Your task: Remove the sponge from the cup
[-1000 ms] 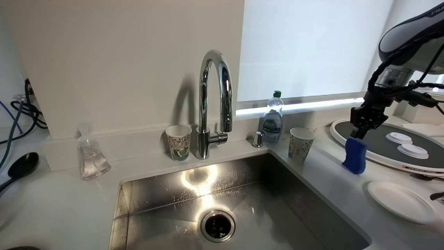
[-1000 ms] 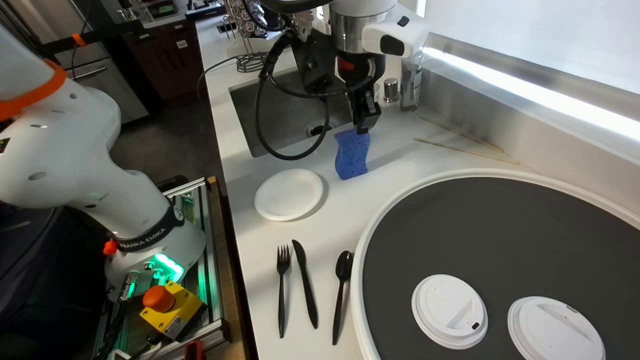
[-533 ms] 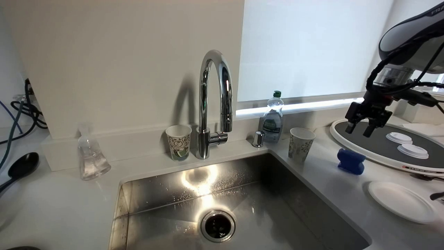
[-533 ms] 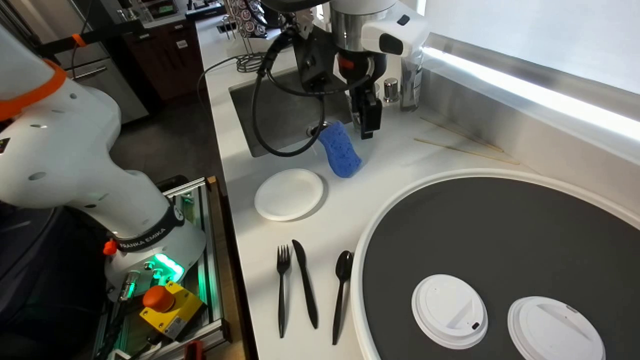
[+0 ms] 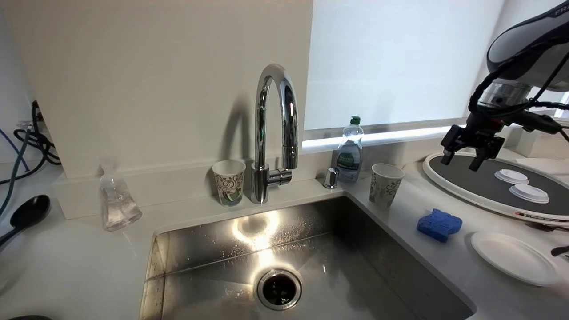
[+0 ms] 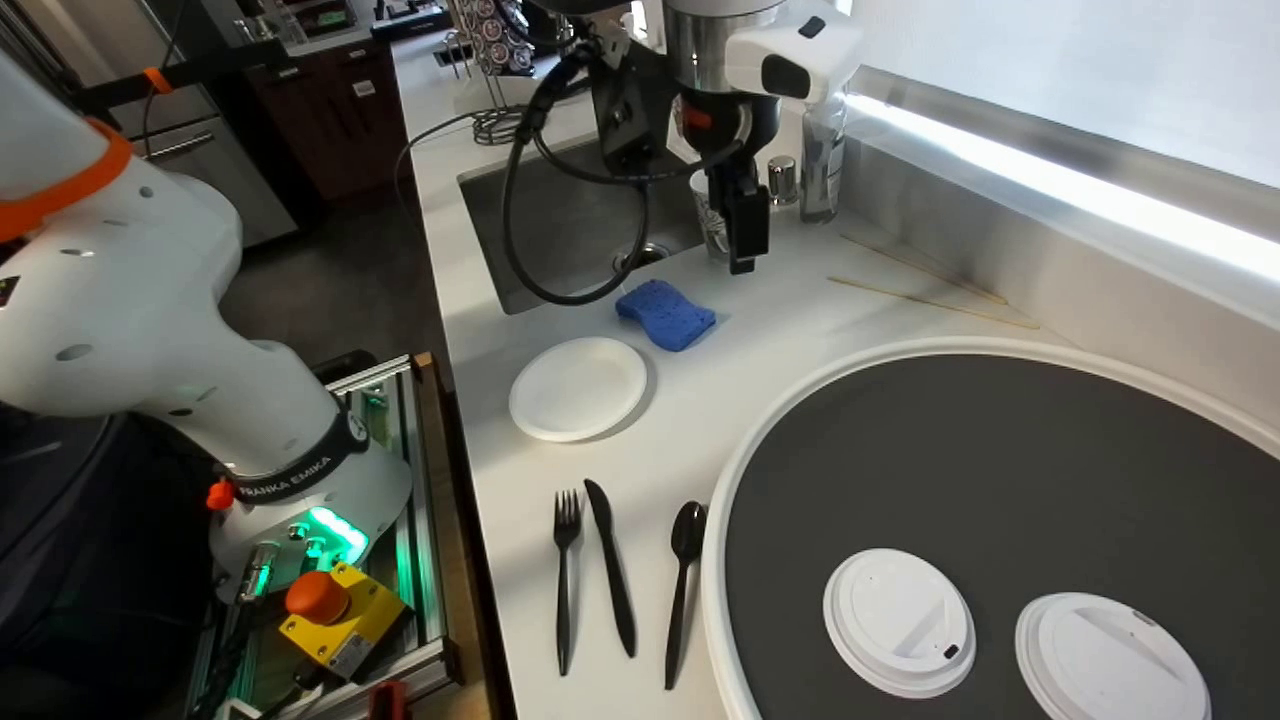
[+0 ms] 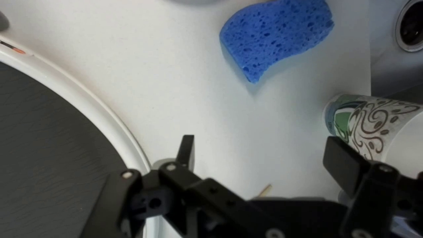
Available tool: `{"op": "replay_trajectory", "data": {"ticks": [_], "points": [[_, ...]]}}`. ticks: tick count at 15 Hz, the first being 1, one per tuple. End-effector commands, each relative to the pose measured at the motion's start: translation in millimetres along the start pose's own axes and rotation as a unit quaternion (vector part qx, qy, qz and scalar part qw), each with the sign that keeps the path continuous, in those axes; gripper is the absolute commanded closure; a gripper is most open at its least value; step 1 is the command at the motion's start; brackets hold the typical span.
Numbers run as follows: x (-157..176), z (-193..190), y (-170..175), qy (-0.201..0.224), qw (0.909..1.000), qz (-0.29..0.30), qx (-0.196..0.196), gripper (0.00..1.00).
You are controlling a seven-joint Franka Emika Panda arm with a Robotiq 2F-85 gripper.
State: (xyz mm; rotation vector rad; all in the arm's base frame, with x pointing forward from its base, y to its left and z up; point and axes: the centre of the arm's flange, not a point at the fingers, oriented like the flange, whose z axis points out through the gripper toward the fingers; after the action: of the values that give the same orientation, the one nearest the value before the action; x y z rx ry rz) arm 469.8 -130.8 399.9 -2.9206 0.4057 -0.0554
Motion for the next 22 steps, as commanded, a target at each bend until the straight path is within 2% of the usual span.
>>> {"op": "replay_trajectory", "data": {"ticks": [1,8,16,20,21,22], "points": [[-2,-11,2,0.013,0.9999,0.006,-0.005,0.00],[-18,-44,-12,0.038,0.9989,-0.025,0.004,0.00],[-57,-63,-34,0.006,0.9922,-0.124,0.004,0.00],[-71,-63,-41,-0.008,0.9880,-0.154,-0.004,0.00],[-52,-63,-39,0.000,0.9912,-0.132,0.002,0.00],[-55,-64,-41,0.000,0.9905,-0.137,0.001,0.00]]}}
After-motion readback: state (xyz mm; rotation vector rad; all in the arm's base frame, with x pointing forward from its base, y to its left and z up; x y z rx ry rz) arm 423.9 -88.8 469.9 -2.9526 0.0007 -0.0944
